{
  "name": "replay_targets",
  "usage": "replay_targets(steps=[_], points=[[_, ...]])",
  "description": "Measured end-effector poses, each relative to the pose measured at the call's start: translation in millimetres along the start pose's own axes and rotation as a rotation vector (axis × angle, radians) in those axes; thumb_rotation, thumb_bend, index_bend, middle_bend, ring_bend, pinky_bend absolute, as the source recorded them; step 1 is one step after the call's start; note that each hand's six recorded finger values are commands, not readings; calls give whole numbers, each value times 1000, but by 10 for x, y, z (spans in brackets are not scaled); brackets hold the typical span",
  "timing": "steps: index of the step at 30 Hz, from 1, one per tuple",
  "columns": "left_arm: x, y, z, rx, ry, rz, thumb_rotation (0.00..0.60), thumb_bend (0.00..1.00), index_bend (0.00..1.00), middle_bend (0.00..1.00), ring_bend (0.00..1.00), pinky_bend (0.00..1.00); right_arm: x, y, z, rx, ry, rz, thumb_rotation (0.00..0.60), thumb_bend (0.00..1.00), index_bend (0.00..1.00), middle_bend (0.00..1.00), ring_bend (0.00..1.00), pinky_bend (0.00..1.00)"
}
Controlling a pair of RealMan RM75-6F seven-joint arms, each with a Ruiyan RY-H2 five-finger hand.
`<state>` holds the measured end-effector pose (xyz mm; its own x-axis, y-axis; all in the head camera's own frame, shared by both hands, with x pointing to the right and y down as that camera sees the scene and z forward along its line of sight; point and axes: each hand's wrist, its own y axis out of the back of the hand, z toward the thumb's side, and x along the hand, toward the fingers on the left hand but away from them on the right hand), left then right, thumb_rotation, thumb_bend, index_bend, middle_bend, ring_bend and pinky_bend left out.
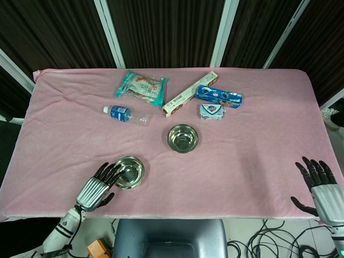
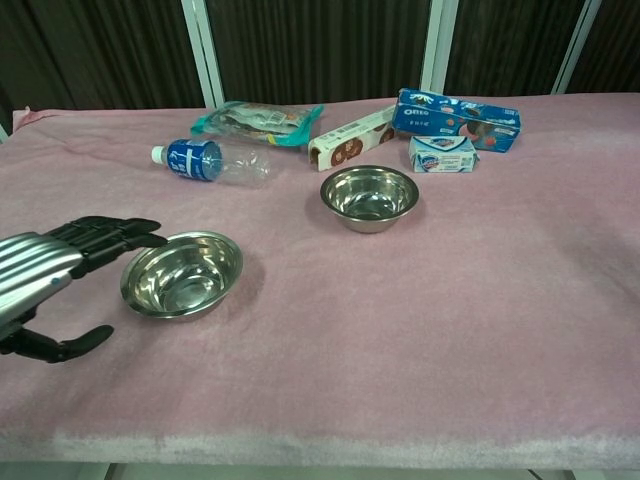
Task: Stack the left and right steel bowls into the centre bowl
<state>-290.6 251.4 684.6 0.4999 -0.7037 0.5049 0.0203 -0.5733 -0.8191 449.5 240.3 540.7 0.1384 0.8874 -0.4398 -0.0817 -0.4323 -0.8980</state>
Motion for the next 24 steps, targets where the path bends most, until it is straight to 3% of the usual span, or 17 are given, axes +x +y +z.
replay_targets(steps=[5,9,13,19,24], points=[[186,-74,98,-11,-11,-11,600,397,216,0,0,0,40,25,-93,-18,-22,-10,600,326,1,0,0,0],[282,-110,125,-20,-12,-7,600,410,399,6,0,0,105,79,-156,-33,-34,-31,600,326,1,0,0,0],[362,-144,111,-28,-11,9,600,427,514,46,0,0,179,107,-225,-46,-44,-37,600,326,1,0,0,0],[448,-180,67,-53,-19,46,600,523,614,95,0,0,264,139,-340,-51,-69,-47,600,326,1,0,0,0],[501,-142,99,-97,-53,104,600,575,636,83,0,0,280,139,-387,-58,-80,-47,600,326,0,0,0,0]])
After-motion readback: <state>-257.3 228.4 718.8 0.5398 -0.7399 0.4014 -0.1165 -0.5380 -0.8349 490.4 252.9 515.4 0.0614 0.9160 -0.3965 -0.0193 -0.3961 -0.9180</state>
